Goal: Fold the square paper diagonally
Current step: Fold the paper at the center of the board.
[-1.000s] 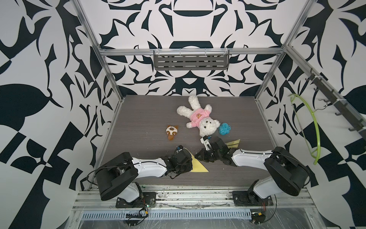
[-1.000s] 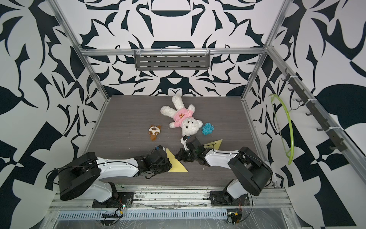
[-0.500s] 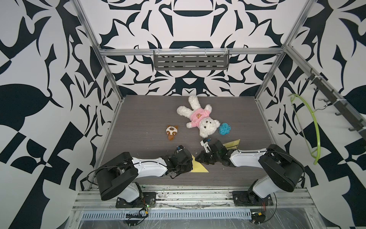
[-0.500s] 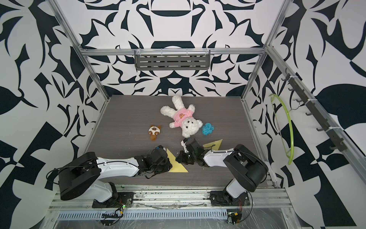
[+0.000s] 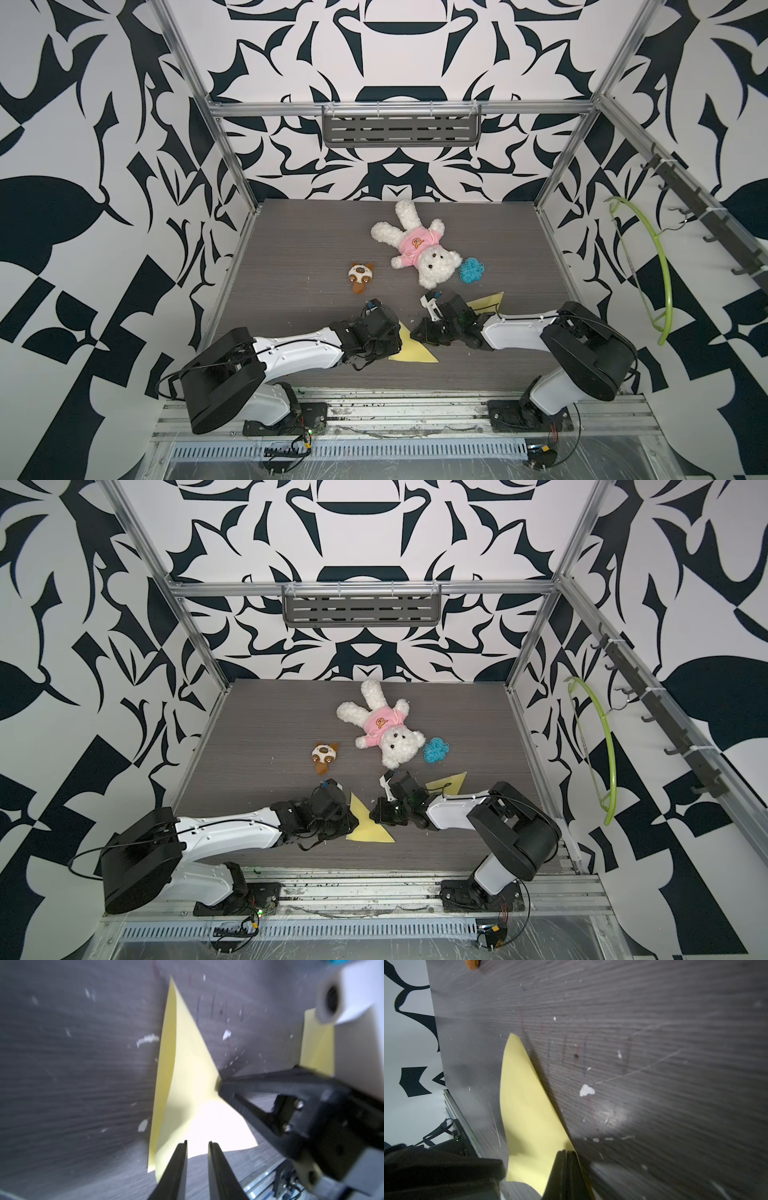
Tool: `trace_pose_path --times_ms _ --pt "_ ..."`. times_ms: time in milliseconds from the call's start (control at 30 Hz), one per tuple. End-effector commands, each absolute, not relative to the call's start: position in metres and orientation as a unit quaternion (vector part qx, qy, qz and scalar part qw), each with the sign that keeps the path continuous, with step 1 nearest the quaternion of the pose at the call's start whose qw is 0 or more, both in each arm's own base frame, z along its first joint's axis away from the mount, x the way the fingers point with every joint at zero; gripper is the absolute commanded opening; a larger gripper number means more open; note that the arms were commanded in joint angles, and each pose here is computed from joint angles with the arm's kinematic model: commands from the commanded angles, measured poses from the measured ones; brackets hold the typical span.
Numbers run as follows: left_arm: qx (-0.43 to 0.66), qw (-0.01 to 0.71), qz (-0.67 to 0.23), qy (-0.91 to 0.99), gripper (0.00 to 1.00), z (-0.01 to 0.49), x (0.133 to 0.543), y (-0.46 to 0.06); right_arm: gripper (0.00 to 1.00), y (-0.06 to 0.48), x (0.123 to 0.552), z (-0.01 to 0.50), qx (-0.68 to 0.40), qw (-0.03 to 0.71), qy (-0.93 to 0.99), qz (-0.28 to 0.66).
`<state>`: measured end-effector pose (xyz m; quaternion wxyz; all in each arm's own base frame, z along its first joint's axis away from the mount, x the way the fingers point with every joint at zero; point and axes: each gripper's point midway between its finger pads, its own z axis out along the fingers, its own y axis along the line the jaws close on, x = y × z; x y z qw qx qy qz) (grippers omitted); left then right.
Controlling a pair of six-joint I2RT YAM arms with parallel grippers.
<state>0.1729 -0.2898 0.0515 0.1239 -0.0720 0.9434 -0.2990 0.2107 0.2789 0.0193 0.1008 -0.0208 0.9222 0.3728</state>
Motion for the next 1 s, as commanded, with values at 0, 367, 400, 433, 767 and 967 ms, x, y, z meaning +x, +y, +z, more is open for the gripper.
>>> trace_pose_path --times_ms 0,367,400,433,767,967 --pt "-0.087 0.140 -0.334 0.928 0.23 0.071 0.194 -0.301 0.00 0.277 0.213 0.017 -0.025 0.107 0.927 0.359" --pt "-0.077 0.121 -0.334 0.932 0.15 0.046 0.219 -0.333 0.00 0.274 0.211 0.017 -0.021 0.108 0.927 0.359" --pt "-0.073 0.123 -0.334 0.932 0.15 0.045 0.221 -0.334 0.00 0.274 0.211 0.016 -0.020 0.107 0.927 0.359" --pt "-0.072 0.122 -0.329 0.934 0.15 0.041 0.222 -0.334 0.00 0.274 0.210 0.016 -0.020 0.106 0.927 0.358" --pt "-0.095 0.101 -0.269 0.953 0.08 -0.012 0.217 -0.303 0.00 0.267 0.206 0.012 -0.015 0.104 0.930 0.352" --pt "-0.106 0.091 -0.221 0.965 0.01 -0.036 0.210 -0.278 0.00 0.261 0.197 0.008 -0.011 0.097 0.933 0.347"
